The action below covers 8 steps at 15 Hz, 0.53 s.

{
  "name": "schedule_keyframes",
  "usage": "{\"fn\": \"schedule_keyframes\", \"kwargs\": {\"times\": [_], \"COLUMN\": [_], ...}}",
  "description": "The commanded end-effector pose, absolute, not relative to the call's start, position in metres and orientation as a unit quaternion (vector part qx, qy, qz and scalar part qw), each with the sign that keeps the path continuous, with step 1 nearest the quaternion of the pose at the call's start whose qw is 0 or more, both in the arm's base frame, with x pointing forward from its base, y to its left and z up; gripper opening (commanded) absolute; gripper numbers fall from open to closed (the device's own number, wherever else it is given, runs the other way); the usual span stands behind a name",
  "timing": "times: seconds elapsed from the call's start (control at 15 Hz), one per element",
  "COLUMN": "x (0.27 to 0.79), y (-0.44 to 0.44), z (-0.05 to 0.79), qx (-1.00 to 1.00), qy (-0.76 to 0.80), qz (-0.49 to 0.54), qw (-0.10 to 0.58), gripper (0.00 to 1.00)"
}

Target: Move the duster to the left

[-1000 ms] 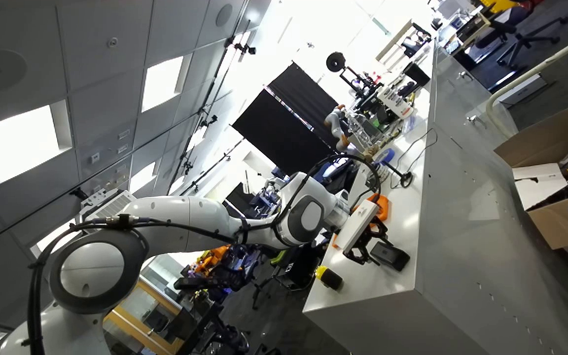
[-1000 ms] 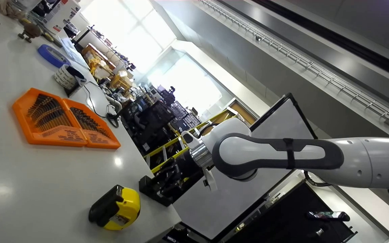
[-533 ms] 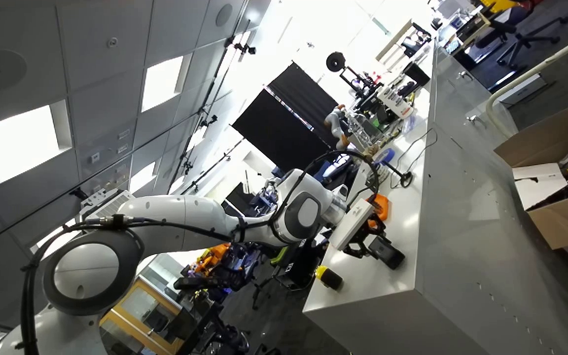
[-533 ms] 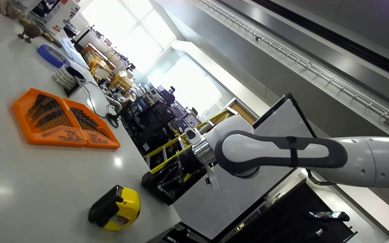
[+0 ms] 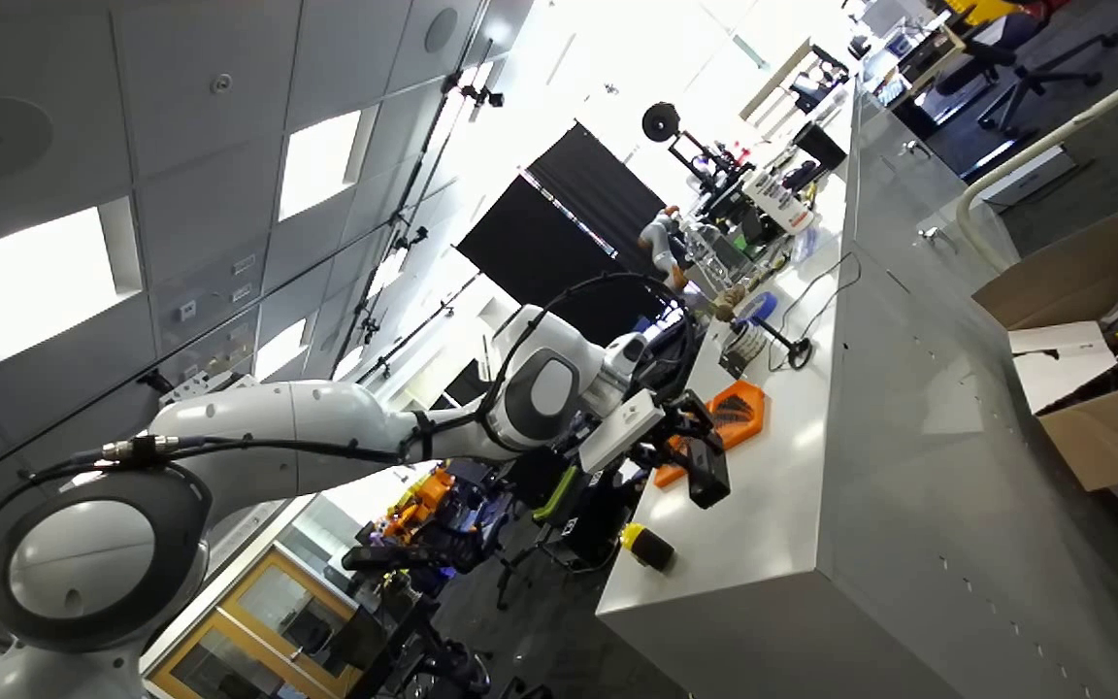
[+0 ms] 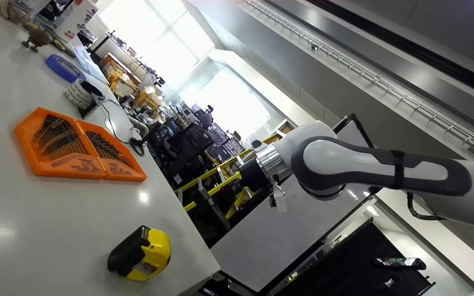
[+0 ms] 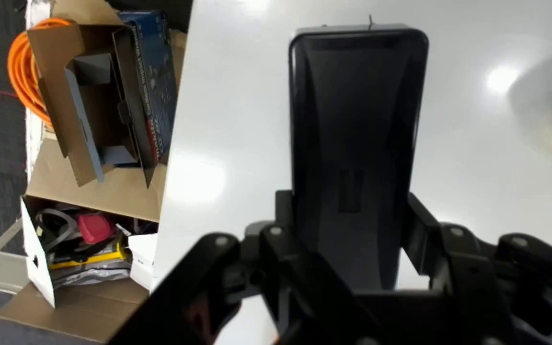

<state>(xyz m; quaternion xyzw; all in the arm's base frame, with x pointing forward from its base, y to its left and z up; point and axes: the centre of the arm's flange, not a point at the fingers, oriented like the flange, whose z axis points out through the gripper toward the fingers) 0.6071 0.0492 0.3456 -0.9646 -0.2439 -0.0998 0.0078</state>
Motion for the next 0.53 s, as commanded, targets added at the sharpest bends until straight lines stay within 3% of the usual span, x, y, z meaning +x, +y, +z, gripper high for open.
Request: {"fn": "schedule_keyframes", "kwargs": {"times": [0.0,0.47], "x": [0.614,0.628], "y": [0.076,0.112], "z": [0.346,0.319], "qx": [-0.983,-0.993], "qy": [-0.151,0.038], "qz": [-0.099,-0.081], "qw": [0.041,0.071], "gripper": [0.31,0.31]}}
